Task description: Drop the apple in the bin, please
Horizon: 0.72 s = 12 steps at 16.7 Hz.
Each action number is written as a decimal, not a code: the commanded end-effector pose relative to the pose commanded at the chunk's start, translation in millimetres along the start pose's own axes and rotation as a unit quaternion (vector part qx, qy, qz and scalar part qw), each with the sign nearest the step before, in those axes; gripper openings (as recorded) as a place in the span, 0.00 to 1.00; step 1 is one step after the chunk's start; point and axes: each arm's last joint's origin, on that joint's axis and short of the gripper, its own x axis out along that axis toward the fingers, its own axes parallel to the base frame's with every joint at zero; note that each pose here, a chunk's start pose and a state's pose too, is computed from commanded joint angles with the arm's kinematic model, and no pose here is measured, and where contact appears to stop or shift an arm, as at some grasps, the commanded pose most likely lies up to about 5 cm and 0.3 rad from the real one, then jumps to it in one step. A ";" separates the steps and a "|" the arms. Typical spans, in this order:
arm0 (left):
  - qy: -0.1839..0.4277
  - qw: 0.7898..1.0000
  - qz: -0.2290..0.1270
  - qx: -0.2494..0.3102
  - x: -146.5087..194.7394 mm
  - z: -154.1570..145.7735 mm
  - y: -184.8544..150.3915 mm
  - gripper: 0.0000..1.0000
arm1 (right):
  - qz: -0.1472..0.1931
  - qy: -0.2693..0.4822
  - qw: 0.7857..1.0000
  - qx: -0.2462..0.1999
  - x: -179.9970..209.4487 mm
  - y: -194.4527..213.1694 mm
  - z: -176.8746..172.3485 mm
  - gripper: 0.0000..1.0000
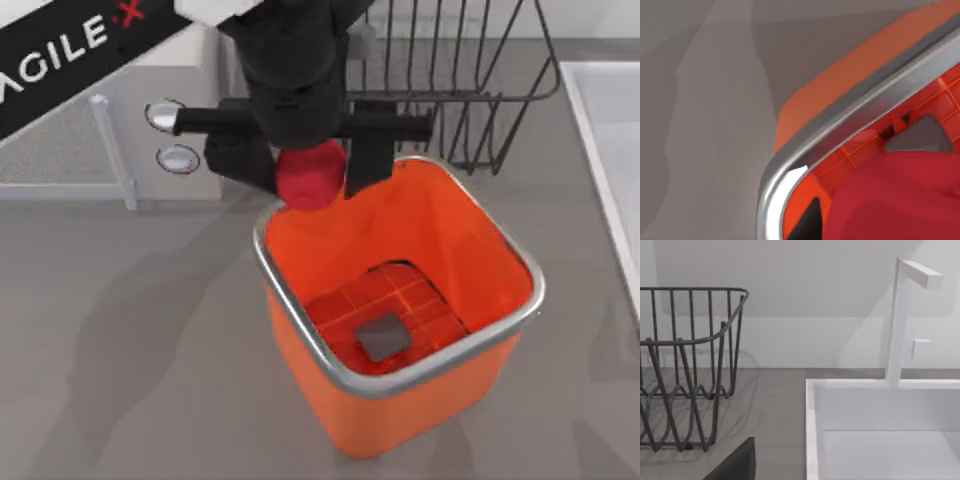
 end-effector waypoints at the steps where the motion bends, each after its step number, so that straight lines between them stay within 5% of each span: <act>1: 0.007 1.000 0.005 -0.013 3.8 -6.7 -19.8 0.00 | 0.000 0.000 1.000 0.000 0.0 0.0 0.0 1.00; 6: 0.024 0.997 0.039 -0.056 21.3 -31.7 -75.8 0.00 | 0.000 0.000 1.000 0.000 0.0 0.0 0.0 1.00; 12: 0.025 0.997 0.042 -0.060 22.9 -33.8 -79.4 0.00 | 0.000 0.000 1.000 0.000 0.0 0.0 0.0 1.00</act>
